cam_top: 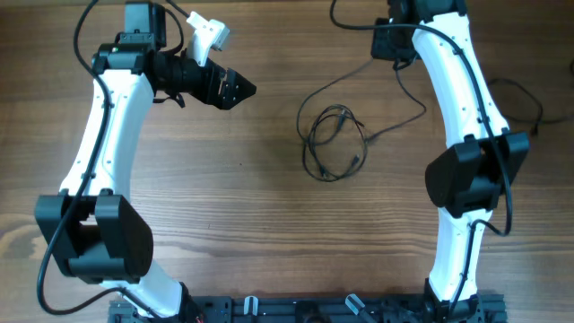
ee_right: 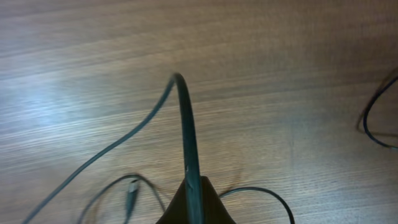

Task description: Untangle cables

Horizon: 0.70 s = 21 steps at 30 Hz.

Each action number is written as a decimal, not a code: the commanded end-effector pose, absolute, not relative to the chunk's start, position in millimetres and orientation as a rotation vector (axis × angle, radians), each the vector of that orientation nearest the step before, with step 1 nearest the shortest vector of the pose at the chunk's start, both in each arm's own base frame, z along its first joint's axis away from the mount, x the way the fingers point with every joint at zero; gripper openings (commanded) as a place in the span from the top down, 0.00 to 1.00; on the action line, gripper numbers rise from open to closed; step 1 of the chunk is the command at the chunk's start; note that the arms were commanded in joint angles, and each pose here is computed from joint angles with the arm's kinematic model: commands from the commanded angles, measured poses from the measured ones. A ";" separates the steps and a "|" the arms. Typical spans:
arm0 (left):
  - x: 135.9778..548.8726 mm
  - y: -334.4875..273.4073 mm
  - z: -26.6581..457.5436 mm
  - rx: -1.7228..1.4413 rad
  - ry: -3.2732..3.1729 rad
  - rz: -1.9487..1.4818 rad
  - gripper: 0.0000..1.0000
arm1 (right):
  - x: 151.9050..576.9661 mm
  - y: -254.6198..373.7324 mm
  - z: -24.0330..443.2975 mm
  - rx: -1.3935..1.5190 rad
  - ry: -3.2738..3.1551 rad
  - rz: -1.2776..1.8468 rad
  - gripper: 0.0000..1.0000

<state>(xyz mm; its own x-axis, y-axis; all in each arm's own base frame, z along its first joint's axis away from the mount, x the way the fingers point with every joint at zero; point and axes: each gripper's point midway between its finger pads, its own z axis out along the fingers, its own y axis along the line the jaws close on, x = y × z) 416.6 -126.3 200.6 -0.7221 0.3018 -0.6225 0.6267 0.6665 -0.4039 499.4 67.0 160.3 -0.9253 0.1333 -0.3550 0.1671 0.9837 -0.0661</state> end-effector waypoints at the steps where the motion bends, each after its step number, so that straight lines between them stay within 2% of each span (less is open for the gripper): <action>1: 408.7 -120.8 227.0 0.719 2.326 -0.763 0.00 | 503.7 59.4 153.6 0.263 2.769 -0.166 0.95; 2: 407.0 -120.8 230.4 0.721 2.321 -0.760 0.00 | 504.5 59.1 153.8 0.265 2.766 -0.165 0.95; 6: 404.6 -113.7 238.3 0.693 2.333 -0.692 0.00 | 506.3 58.7 154.4 0.257 2.760 -0.164 0.81; 10: 403.6 -108.0 245.7 0.675 2.331 -0.635 0.00 | 506.3 59.2 154.4 0.229 2.763 -0.169 0.51; 13: 402.5 -106.3 251.3 0.659 2.326 -0.619 0.00 | 506.1 61.0 154.4 0.215 2.767 -0.158 0.47; 21: 402.0 -104.8 253.2 0.657 2.324 -0.603 0.00 | 499.3 102.7 151.0 0.064 2.824 0.110 0.45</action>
<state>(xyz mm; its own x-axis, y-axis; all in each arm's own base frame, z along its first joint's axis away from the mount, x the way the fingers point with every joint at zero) 405.2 -107.0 244.8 -0.6791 0.3026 -0.6688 0.5950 0.7605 -0.2600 501.9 78.1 152.0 -0.9396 0.0986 -0.3279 0.1044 0.9945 -0.0002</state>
